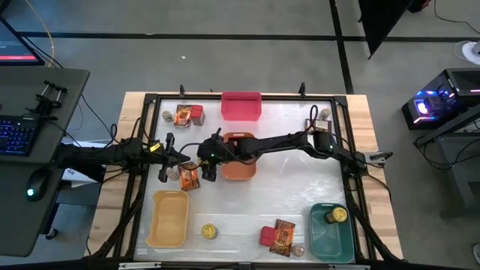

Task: Sort spices by type
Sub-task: Put the top yellow spice bottle into the green bin

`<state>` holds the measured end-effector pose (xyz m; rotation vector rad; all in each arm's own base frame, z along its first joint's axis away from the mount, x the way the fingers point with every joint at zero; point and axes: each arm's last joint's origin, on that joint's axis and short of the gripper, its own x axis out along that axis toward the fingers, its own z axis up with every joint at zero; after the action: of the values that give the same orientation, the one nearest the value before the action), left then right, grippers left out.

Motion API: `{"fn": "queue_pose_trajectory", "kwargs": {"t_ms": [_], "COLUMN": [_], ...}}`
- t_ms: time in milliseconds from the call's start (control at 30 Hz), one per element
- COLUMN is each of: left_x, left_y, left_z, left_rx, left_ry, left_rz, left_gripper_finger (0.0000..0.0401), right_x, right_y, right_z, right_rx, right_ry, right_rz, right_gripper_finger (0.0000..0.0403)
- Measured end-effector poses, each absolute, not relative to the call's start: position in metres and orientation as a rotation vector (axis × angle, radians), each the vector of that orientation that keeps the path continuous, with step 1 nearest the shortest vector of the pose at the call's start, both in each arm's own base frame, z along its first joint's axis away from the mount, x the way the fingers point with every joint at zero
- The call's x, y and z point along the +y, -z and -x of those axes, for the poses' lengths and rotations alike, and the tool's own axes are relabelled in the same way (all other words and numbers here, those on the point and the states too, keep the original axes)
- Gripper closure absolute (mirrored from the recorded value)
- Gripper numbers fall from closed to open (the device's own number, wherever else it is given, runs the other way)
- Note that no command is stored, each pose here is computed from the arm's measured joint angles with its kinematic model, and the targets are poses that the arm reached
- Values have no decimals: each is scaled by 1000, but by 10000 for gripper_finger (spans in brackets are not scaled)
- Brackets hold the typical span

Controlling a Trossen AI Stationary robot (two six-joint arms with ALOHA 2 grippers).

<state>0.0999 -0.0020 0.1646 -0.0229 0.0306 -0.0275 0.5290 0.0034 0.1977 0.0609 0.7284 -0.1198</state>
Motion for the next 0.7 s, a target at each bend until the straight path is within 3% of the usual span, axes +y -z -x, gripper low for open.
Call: {"fn": "queue_pose_trajectory", "kwargs": {"t_ms": [167, 400, 567, 700], "left_x": [-2, -2, -2, -2], "left_y": [-165, -165, -165, -165], "left_z": [-100, -100, -100, -100], "left_rx": [30, 30, 31, 30], "left_ry": [27, 27, 28, 27], "left_rz": [23, 23, 23, 23], "left_gripper_finger": [401, 401, 401, 401], "right_x": [3, 13, 64, 112], "right_y": [-219, -318, -368, -373], "right_z": [-524, -473, -417, -373], "right_rx": [740, 749, 816, 992], "right_ry": [113, 80, 25, 80], "right_rz": [-37, -11, -38, -43], "right_gripper_finger": [175, 175, 175, 175]}}
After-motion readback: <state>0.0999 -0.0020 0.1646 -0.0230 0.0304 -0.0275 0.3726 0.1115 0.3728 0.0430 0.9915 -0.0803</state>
